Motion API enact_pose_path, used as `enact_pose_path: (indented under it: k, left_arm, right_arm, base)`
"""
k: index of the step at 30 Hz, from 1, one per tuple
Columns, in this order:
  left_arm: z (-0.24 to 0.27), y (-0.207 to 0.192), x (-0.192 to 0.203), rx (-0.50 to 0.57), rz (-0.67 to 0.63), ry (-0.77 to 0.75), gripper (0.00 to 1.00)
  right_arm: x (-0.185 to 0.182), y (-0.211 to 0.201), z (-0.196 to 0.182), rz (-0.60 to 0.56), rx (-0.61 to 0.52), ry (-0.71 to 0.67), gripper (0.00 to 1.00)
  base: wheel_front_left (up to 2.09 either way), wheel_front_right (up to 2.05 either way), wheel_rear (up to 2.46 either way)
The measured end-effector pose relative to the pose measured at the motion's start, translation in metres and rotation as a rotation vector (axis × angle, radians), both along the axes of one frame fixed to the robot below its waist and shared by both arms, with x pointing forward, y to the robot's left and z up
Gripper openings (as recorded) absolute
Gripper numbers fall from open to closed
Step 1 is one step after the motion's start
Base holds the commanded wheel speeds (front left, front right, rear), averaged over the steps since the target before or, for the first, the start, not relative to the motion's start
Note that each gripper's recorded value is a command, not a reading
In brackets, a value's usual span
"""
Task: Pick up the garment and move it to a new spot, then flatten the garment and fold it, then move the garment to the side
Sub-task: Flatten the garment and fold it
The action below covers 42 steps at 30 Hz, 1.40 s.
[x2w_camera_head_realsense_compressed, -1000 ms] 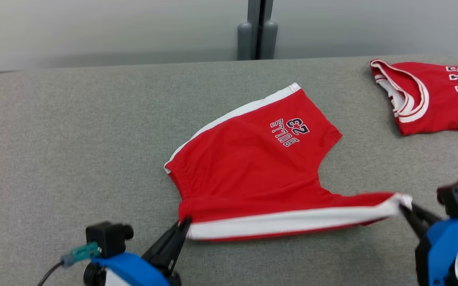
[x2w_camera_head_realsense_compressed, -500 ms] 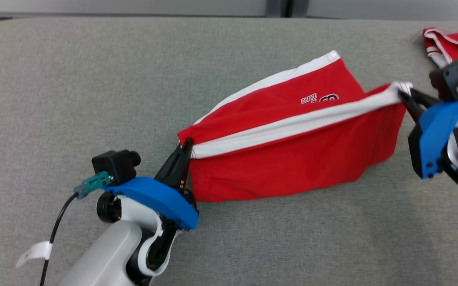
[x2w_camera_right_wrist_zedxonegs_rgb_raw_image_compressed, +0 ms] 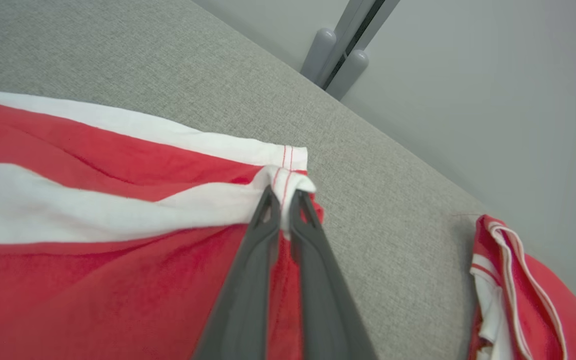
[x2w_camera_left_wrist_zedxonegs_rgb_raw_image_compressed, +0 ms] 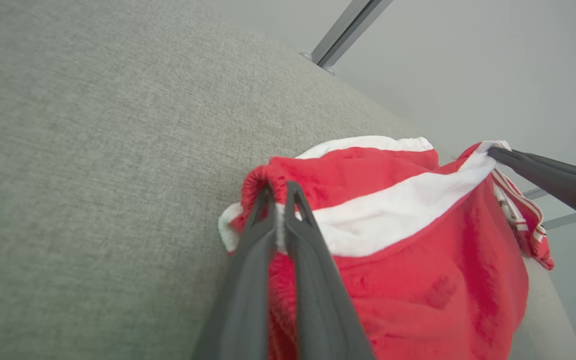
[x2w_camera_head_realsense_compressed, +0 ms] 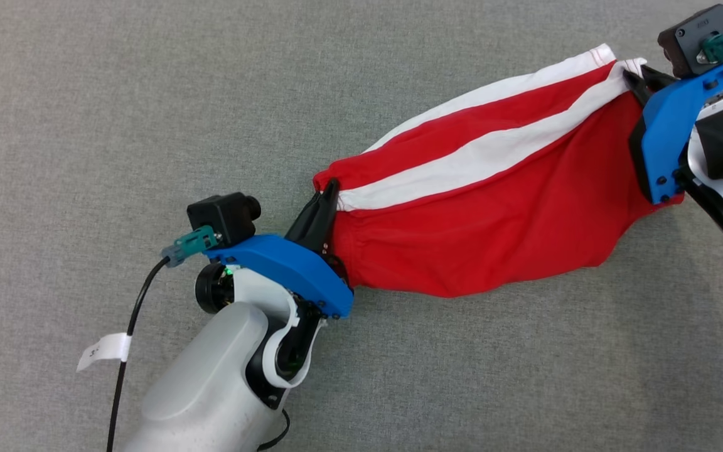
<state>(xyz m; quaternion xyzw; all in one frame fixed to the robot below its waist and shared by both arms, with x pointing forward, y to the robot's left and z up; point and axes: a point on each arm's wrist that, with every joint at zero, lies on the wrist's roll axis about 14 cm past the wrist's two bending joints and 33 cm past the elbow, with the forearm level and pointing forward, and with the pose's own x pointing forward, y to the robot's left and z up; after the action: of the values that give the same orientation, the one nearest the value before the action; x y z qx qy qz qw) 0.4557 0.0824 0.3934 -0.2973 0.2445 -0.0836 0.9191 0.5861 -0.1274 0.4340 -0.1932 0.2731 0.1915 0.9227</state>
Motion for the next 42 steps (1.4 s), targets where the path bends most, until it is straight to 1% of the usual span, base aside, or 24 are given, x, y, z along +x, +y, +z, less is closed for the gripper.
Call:
enact_pose_path:
  k: [6, 10, 11, 12, 13, 18, 25, 29, 31, 34, 37, 40, 42]
  left_arm:
    - [-0.004, 0.012, 0.012, 0.021, 0.061, -0.014, 0.00]
    - [-0.009, 0.010, 0.012, 0.021, 0.064, -0.004, 0.00]
    - [-0.009, 0.010, 0.013, 0.021, 0.061, -0.005, 0.09]
    - [-0.009, 0.009, 0.013, 0.021, 0.059, -0.005, 0.33]
    - [-0.008, 0.010, 0.014, 0.020, 0.063, -0.010, 1.00]
    - [-0.004, 0.015, 0.015, 0.025, 0.079, -0.027, 1.00]
    - [0.014, 0.028, 0.008, 0.047, 0.095, -0.085, 1.00]
    - [0.029, 0.042, -0.003, 0.080, 0.120, -0.162, 1.00]
    - [0.037, 0.053, -0.008, 0.087, 0.155, -0.193, 1.00]
    - [0.048, 0.068, -0.013, 0.152, 0.173, -0.251, 1.00]
    - [0.067, 0.086, -0.013, 0.222, 0.199, -0.328, 1.00]
    - [0.073, 0.095, -0.021, 0.353, 0.166, -0.386, 1.00]
    - [0.074, 0.097, -0.028, 0.393, 0.157, -0.404, 1.00]
  right_arm:
    - [0.016, 0.001, -0.005, -0.014, 0.015, -0.014, 0.00]
    - [0.021, 0.003, -0.007, -0.016, 0.020, -0.026, 0.00]
    - [0.022, 0.004, -0.007, -0.017, 0.027, -0.029, 0.03]
    - [0.022, 0.005, -0.009, -0.017, 0.030, -0.025, 0.45]
    - [0.021, 0.007, -0.011, -0.018, 0.035, -0.020, 1.00]
    - [0.020, 0.017, -0.011, -0.010, 0.081, -0.024, 1.00]
    - [0.010, 0.025, 0.005, -0.008, 0.139, -0.029, 1.00]
    - [-0.002, 0.024, 0.012, -0.020, 0.175, -0.028, 1.00]
    - [-0.007, 0.019, 0.019, -0.043, 0.210, -0.043, 1.00]
    - [-0.016, 0.010, 0.026, -0.081, 0.269, -0.072, 1.00]
    - [-0.027, 0.004, 0.025, -0.124, 0.323, -0.079, 1.00]
    - [-0.036, -0.004, 0.024, -0.169, 0.367, -0.090, 1.00]
    - [-0.039, -0.009, 0.024, -0.195, 0.386, -0.098, 1.00]
  base:
    - [0.00, 0.00, 0.00]
    - [0.00, 0.00, 0.00]
    - [0.00, 0.00, 0.00]
    - [0.00, 0.00, 0.00]
    - [0.00, 0.00, 0.00]
    - [0.00, 0.00, 0.00]
    - [0.00, 0.00, 0.00]
    - [0.00, 0.00, 0.00]
    - [0.00, 0.00, 0.00]
    - [0.00, 0.00, 0.00]
    - [0.00, 0.00, 0.00]
    - [0.00, 0.00, 0.00]
    - [0.00, 0.00, 0.00]
